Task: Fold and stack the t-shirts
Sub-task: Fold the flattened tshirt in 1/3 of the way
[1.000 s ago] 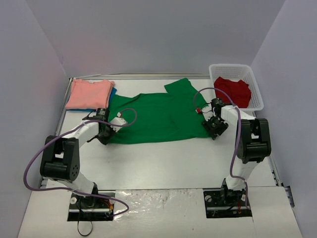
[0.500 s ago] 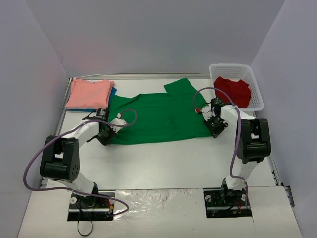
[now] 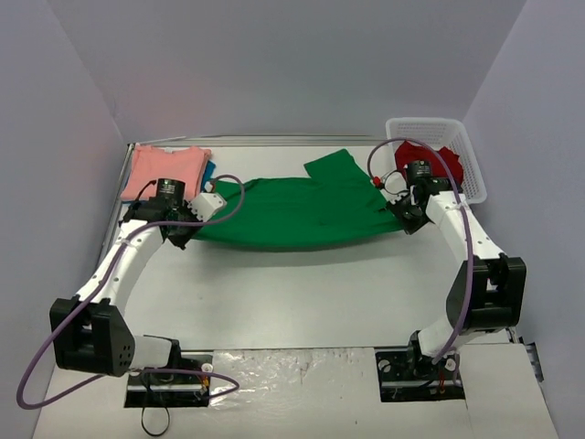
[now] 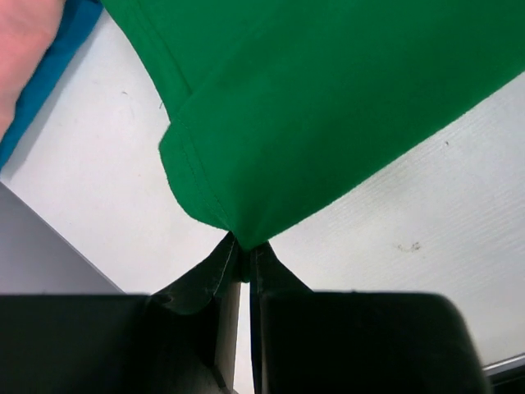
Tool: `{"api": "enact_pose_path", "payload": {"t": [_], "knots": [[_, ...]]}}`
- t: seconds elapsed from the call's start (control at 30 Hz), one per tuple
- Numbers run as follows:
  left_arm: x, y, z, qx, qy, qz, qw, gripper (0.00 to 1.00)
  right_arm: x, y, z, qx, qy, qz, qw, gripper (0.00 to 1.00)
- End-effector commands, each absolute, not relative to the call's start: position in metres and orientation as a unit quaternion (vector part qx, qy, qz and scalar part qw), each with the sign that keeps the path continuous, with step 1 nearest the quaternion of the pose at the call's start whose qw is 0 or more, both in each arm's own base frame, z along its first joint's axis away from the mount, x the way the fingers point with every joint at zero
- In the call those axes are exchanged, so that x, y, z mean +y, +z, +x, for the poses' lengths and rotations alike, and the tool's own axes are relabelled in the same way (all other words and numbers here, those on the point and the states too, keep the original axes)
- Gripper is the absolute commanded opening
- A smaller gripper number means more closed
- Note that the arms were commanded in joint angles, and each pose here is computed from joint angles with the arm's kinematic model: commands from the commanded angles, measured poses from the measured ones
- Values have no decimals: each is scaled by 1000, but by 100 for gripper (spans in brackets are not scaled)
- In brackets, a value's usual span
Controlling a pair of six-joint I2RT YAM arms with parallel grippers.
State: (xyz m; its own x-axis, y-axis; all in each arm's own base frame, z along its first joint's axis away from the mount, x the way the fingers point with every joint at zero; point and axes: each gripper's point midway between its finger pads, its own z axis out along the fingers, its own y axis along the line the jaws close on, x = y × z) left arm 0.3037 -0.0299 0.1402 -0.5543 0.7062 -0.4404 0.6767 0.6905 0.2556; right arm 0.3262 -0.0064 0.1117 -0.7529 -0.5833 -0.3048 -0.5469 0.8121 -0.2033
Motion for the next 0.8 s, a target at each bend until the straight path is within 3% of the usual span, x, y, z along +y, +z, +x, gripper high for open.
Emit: {"api": "enact_pose_path", "payload": {"t": [0.0, 0.4, 0.43, 0.47, 0.53, 0.57, 0.77], "knots": [[-17, 134, 276, 889, 36, 398, 222, 2, -18, 119, 285, 939, -59, -312, 136, 0], [-16, 114, 221, 886, 9, 425, 184, 3, -26, 128, 206, 930, -50, -353, 88, 0], [-18, 111, 214, 885, -2, 431, 177, 16, -26, 127, 203, 928, -47, -360, 83, 5], [-19, 109, 210, 882, -10, 439, 170, 22, -24, 125, 194, 927, -35, -366, 69, 29], [-25, 108, 196, 874, -36, 457, 157, 28, -23, 124, 186, 926, -27, -374, 56, 39], [-27, 109, 192, 870, -45, 466, 156, 31, -23, 125, 180, 925, -22, -376, 49, 51], [-34, 127, 166, 847, -74, 502, 157, 35, -25, 133, 173, 922, -27, -384, 46, 59]]}}
